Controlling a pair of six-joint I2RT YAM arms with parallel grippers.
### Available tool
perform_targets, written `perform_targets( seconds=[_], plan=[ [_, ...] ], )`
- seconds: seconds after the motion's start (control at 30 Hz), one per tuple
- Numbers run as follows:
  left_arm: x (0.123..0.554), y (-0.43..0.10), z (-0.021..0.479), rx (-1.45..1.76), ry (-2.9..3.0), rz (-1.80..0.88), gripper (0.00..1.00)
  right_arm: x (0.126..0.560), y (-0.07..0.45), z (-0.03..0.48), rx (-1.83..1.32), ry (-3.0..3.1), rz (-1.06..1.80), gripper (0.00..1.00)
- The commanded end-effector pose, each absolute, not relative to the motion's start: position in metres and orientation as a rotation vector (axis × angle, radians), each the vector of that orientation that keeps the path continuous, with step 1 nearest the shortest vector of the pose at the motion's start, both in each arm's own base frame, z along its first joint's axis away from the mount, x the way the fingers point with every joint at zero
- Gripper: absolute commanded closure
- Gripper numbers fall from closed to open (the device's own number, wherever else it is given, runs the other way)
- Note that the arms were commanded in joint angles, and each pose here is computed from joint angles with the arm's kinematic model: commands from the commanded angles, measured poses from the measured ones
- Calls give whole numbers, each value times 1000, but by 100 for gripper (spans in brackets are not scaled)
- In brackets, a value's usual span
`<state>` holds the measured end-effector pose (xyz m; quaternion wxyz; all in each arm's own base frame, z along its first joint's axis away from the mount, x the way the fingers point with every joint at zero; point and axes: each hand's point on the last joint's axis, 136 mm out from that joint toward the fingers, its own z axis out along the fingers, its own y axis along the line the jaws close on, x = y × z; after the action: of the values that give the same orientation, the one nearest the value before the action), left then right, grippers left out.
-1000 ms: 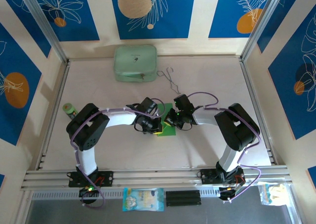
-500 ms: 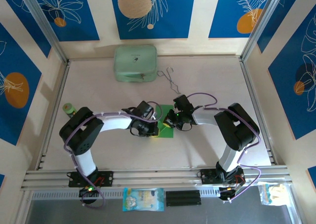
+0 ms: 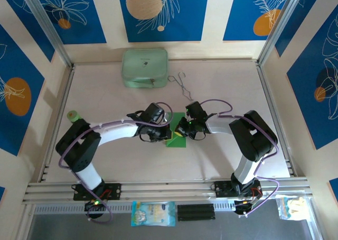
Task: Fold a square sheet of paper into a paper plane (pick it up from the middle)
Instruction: Fold the triangle a second time at the center of the table.
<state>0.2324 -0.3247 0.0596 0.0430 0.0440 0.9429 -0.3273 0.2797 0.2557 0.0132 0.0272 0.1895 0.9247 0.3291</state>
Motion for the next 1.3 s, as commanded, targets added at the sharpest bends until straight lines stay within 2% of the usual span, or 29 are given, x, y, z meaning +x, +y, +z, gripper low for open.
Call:
perform_targets(
  seconds=[0.0,0.33,0.6,0.9,1.27],
  plan=[
    [233,-330,43,97,2927,-988,100,252,221,-28,707,2998,764,100],
    [226,-307,11,84,3010,-801,100,267,233,1,586,2931,862,100],
    [219,-302,0,64,3038,-785,100,277,259,52,258,2803,1063,99],
    [218,-301,-1,57,3042,-784,100,250,268,36,226,2867,1082,99],
    [217,-299,-2,50,3043,-777,100,239,279,15,216,2937,1094,100]
  ],
)
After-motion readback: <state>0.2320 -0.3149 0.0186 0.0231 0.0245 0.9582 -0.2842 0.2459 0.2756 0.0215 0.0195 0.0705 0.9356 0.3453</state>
